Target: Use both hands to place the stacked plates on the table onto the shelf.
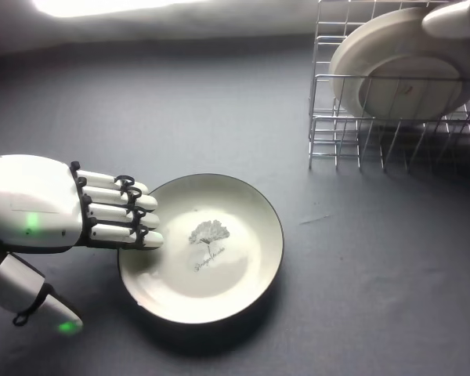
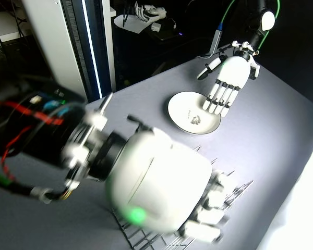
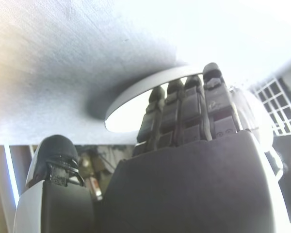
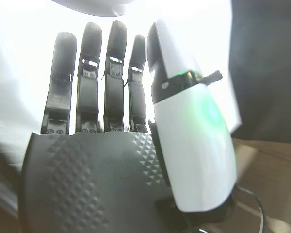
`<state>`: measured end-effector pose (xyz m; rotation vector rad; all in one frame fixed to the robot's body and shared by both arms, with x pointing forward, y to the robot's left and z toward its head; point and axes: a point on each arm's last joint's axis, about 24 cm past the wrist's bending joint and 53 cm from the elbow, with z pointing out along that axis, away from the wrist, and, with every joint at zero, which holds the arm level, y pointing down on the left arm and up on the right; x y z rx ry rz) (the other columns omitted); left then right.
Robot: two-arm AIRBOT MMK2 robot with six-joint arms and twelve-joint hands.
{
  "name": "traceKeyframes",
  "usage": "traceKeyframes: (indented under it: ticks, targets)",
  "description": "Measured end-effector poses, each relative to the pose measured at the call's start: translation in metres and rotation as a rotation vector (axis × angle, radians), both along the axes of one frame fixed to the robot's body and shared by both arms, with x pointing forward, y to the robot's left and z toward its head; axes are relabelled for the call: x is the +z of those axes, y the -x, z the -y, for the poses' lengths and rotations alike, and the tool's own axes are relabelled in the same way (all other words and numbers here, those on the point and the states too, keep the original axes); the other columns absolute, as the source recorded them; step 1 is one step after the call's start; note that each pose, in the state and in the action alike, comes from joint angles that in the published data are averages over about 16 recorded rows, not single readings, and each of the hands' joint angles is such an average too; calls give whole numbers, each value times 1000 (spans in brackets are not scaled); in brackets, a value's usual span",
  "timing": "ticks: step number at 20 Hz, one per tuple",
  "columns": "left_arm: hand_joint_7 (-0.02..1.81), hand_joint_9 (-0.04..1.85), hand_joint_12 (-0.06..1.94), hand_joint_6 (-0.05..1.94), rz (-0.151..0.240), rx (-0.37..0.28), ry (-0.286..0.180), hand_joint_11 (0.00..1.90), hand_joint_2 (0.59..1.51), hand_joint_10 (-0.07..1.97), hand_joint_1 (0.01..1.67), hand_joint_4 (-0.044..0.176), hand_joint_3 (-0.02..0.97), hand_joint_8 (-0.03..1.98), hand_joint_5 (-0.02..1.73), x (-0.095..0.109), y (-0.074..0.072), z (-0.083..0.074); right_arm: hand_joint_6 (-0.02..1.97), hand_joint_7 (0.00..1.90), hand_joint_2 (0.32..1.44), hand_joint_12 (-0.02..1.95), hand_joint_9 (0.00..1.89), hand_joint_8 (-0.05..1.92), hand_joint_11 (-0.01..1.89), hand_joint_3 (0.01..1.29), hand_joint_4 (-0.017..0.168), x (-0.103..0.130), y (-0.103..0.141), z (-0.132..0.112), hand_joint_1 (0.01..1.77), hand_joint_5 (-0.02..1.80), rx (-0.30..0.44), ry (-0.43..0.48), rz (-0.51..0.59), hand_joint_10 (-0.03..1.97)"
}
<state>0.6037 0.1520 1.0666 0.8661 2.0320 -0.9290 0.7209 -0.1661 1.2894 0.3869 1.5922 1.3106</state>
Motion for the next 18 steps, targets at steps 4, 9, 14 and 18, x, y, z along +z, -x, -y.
traceKeyframes:
  ticks: [4,9,14,18]
  targets:
    - [10,-19,7,-10,-69,32,12,23,1119,-32,15,0,19,7,7,-11,2,-4,443,404,1119,1391,214,314,75,15,-2,13,25,-39,1117,296,129,99,157,700]
    - [5,-24,0,-22,-156,74,30,26,1120,-43,15,-4,19,3,-4,-24,6,-8,254,216,1062,898,92,176,22,15,-1,6,68,-86,990,140,319,228,321,445]
    - [0,-26,-8,-32,-219,105,45,28,1121,-49,15,-8,19,-2,-12,-32,9,-11,78,73,989,397,22,55,10,15,-1,-20,110,-118,864,37,489,328,404,170]
    - [-1,-26,-14,-33,-231,109,48,28,1121,-52,14,-9,19,-2,-12,-35,10,-12,-5,21,922,75,18,4,10,15,-1,-42,130,-128,823,16,564,372,406,13]
